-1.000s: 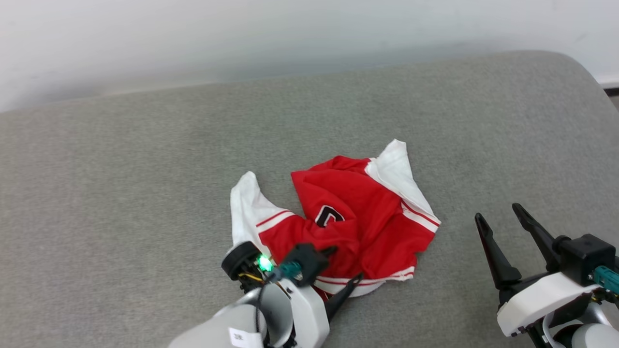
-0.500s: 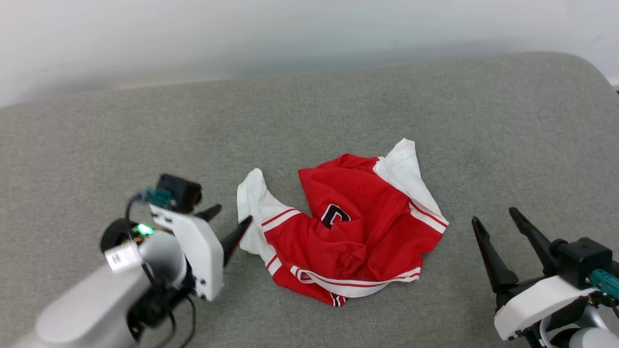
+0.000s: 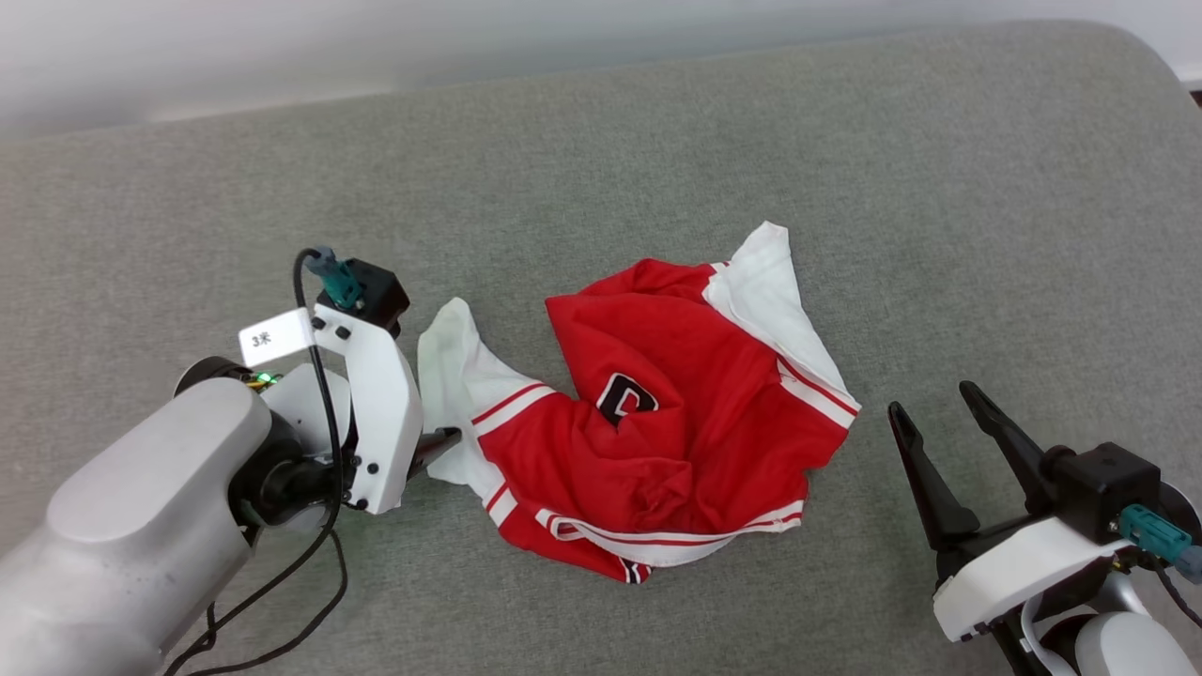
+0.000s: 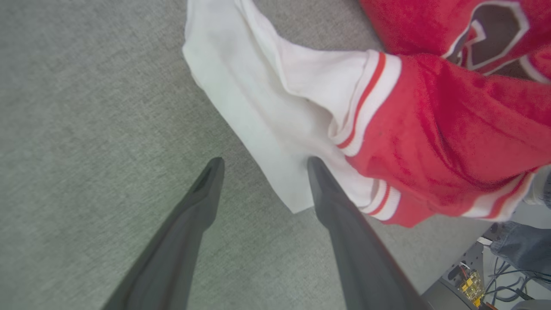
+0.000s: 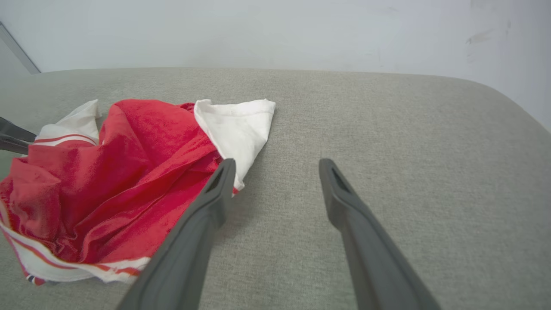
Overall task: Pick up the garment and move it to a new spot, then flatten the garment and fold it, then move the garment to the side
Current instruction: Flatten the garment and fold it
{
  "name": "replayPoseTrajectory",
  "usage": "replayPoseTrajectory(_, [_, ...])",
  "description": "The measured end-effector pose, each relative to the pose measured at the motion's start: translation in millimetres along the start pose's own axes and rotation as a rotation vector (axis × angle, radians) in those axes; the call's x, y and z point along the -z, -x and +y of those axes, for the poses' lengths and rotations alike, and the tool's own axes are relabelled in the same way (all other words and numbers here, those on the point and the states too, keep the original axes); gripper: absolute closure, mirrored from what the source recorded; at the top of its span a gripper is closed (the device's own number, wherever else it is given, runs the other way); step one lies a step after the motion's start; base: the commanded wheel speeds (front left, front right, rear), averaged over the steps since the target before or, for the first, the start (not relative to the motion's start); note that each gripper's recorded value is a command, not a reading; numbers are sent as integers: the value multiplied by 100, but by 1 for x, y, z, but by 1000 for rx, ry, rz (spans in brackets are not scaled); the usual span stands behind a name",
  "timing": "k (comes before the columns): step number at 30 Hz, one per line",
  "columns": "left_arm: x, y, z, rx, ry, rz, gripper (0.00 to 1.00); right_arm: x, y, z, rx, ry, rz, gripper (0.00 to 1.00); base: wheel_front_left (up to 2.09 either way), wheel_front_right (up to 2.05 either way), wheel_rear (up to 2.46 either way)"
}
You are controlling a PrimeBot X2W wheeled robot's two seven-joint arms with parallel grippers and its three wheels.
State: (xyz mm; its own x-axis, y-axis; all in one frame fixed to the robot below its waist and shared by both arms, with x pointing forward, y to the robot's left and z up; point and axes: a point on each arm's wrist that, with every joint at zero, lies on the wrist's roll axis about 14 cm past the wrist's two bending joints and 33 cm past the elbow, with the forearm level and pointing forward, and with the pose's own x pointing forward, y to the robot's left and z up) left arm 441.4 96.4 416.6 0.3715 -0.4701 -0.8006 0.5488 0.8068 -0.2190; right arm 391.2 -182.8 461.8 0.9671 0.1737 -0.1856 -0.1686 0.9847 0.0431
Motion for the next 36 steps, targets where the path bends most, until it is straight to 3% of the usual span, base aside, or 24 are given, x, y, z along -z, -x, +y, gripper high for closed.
replayPoseTrajectory(6, [18,-23,1,15,-1,99,0,11,-1,-7,24,-6,20,0,0,0,0])
replayPoseTrajectory(7, [22,-25,1,20,6,115,62,11,-2,-7,26,-7,21,0,0,0,0])
replayPoseTrajectory(8, [23,-27,-1,30,6,118,100,13,-3,-8,28,-8,23,0,0,0,0])
replayPoseTrajectory(15, [16,-25,14,0,80,-12,100,15,-7,-6,21,3,31,0,0,0,0])
replayPoseTrajectory(24, [9,56,74,-247,190,-378,100,5,-9,13,-41,11,11,0,0,0,0])
replayPoseTrajectory(31, [76,86,53,-295,305,-371,100,-2,-8,27,-81,18,-1,0,0,0,0])
replayPoseTrajectory(36, [130,85,14,-272,362,-300,100,-1,-1,29,-87,19,15,0,0,0,0])
